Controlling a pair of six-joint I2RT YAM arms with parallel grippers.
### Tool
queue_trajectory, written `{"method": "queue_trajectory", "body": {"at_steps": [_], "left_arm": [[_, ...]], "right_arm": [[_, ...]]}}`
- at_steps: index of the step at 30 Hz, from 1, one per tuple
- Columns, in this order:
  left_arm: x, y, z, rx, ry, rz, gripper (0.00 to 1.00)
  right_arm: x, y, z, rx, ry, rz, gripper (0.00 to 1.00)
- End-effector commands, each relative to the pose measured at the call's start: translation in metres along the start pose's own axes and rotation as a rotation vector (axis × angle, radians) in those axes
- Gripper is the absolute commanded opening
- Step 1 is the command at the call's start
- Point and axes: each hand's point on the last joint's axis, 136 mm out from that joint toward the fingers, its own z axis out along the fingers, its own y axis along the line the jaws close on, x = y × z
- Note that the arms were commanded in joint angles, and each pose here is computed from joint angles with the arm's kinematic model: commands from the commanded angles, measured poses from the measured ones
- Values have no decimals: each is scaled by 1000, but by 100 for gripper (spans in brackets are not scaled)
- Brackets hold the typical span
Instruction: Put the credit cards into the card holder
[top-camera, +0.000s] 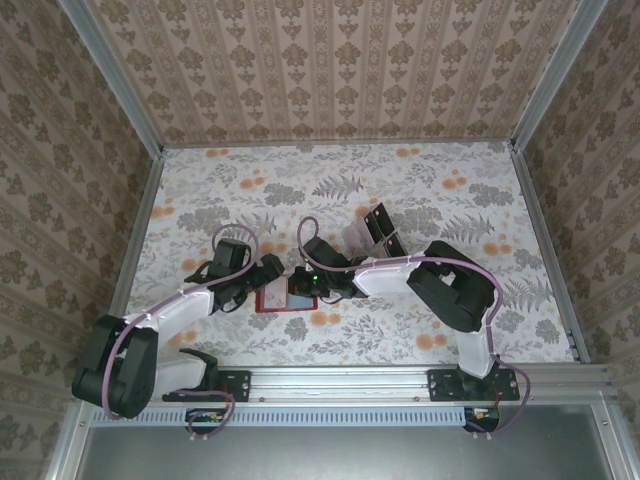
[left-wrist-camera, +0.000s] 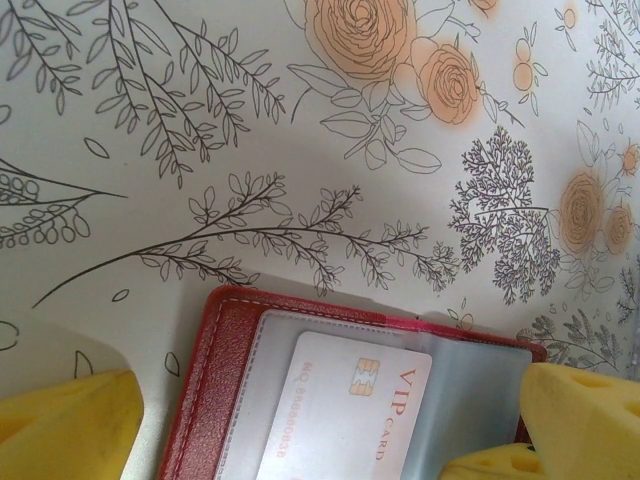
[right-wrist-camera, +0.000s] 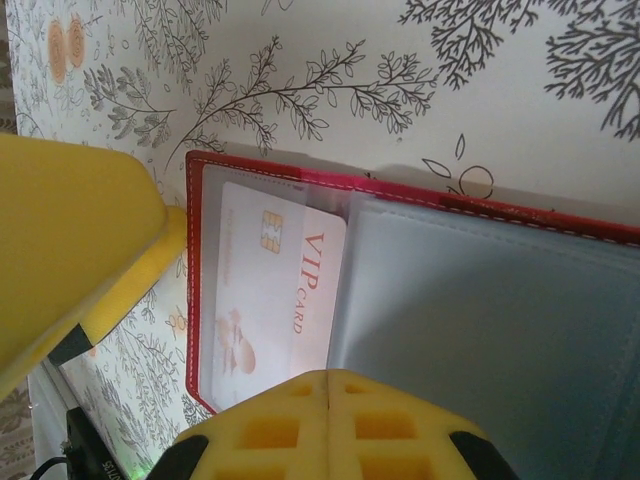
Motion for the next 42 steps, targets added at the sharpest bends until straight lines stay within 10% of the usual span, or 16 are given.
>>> {"method": "queue_trajectory", "body": {"at_steps": [1, 42], "left_arm": [[-4, -5, 2, 16, 5, 13, 100], [10, -9, 16, 35, 47, 11, 100]], "right_arm": [[-2, 17, -6, -28, -8, -27, 0], [12, 21, 39, 4, 70, -1, 0]]}}
